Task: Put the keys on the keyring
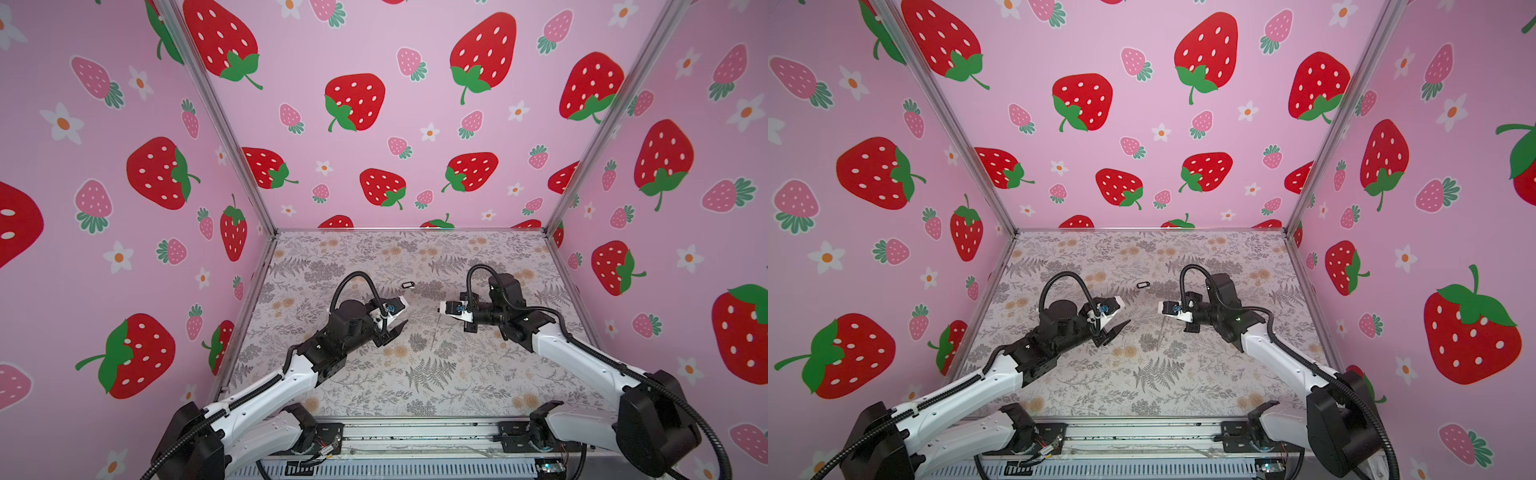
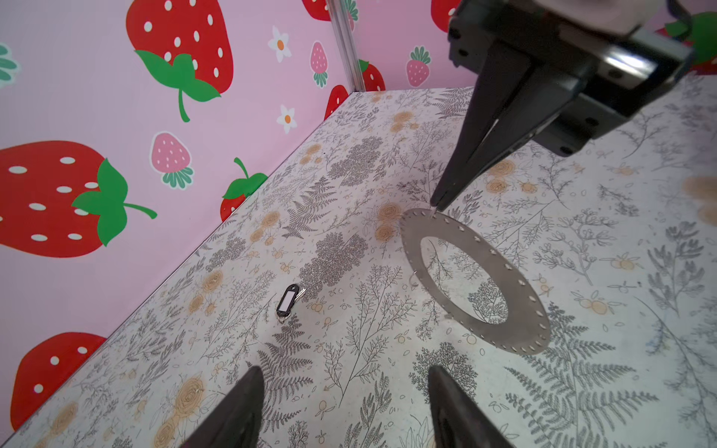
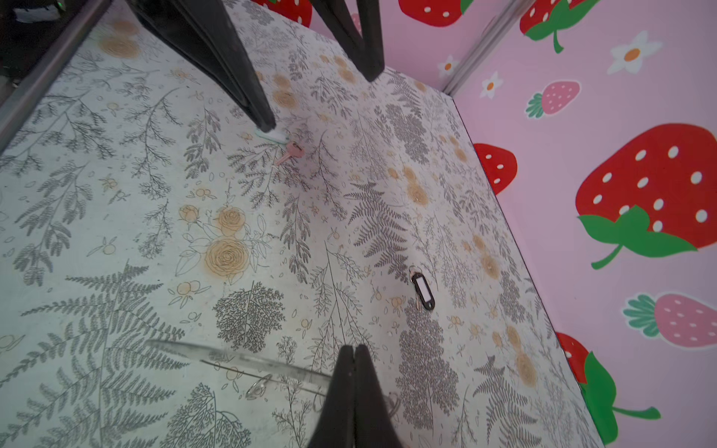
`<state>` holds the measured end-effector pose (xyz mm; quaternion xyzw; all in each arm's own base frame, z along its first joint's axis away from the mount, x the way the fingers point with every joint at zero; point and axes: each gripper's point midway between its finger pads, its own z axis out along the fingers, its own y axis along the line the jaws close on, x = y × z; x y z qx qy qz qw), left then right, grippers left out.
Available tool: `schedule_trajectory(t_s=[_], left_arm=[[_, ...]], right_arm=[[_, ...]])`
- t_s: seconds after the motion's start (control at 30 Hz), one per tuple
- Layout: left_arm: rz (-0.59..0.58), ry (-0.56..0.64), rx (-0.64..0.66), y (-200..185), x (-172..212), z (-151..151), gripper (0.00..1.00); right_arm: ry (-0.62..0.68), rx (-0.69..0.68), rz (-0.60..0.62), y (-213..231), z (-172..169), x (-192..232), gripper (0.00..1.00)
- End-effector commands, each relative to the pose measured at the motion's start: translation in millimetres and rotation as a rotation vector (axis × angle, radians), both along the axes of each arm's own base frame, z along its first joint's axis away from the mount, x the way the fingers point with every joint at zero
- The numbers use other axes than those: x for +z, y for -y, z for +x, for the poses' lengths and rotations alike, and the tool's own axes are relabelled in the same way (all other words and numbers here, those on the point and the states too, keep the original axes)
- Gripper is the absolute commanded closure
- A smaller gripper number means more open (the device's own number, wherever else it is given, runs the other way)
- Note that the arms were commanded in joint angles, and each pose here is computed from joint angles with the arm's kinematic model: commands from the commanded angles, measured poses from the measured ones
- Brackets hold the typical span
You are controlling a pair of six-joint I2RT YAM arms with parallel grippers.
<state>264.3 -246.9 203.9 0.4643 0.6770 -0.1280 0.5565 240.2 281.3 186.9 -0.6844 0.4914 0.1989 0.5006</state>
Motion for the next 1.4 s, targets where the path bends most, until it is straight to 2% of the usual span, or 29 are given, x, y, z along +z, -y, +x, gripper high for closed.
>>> schedule_trajectory(t_s=[0.0, 0.4, 0.73, 1.1, 1.2, 1.37], left_arm=[[-0.004, 0.032, -0.073, 12, 2, -8, 0.35], [-0.052, 0.024, -0.132, 46, -16, -6, 0.49], [-0.065, -0.014, -0.236, 63, -24, -27, 0.60], [-0.047, -0.028, -0.264, 77, -31, -23, 0.63], [-0.042, -0.034, -0.270, 81, -32, -21, 0.68], [-0.046, -0.028, -0.274, 84, -32, -21, 0.68]], right_arm=[[0.087, 0.173, 0.088, -13, -23, 23, 1.00], [0.008, 0.273, 0.159, -20, -48, 12, 1.00], [-0.033, 0.280, 0.161, -20, -52, 5, 1.00], [-0.042, 0.271, 0.149, -20, -52, 0, 1.00], [-0.047, 0.271, 0.146, -19, -54, -2, 1.00], [-0.053, 0.266, 0.138, -18, -55, -7, 1.00]])
